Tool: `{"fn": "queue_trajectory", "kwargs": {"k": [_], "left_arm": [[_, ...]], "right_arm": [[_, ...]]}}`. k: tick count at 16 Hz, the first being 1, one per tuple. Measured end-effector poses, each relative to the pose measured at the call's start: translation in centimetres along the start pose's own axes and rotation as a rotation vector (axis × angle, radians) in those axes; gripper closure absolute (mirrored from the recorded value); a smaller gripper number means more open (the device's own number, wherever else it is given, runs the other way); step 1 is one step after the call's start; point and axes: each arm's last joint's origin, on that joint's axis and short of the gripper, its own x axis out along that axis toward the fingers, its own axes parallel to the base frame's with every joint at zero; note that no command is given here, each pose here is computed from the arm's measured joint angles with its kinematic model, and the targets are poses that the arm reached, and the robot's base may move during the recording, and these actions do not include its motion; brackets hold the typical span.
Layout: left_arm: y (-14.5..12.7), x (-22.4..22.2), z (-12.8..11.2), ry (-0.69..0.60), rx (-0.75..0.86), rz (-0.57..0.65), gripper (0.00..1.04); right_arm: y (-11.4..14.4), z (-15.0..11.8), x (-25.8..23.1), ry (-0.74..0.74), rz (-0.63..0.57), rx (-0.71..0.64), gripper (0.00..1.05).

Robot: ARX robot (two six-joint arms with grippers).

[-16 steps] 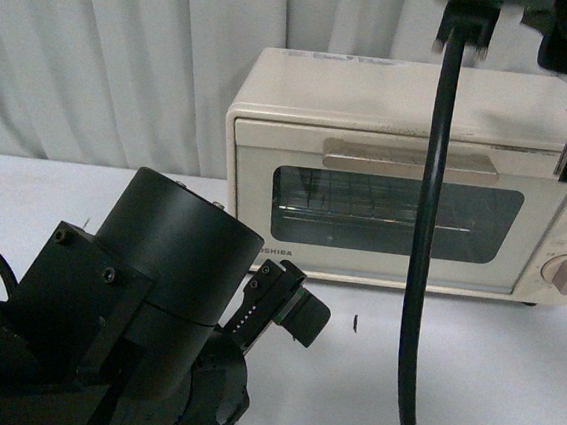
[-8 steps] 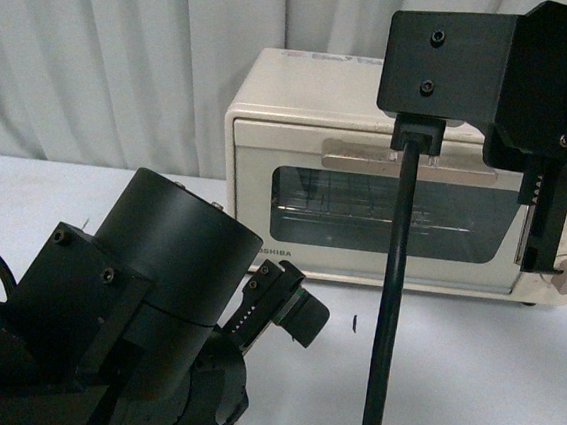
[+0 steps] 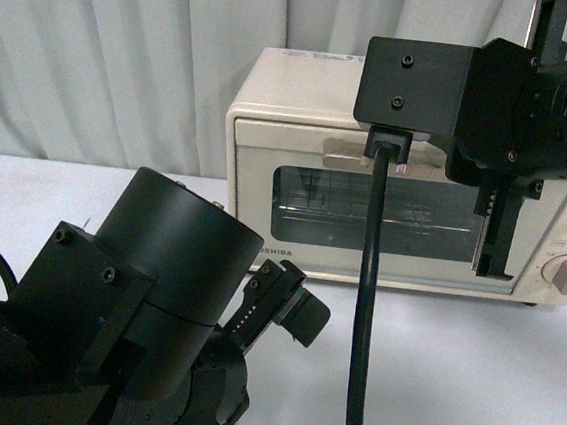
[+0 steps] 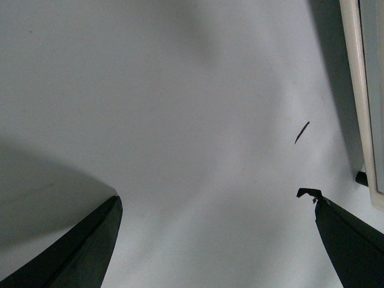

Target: Open oven

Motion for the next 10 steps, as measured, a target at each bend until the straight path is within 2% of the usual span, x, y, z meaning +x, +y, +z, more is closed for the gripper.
{"fn": "queue_trajectory", "kwargs": {"k": [10], "left_arm": [[0.0,0.0,0.0,0.0,0.0,0.0,0.07]], "right_arm": [[0.56,-0.8,0.53,-0.003,0.043,0.052,1.03]]}}
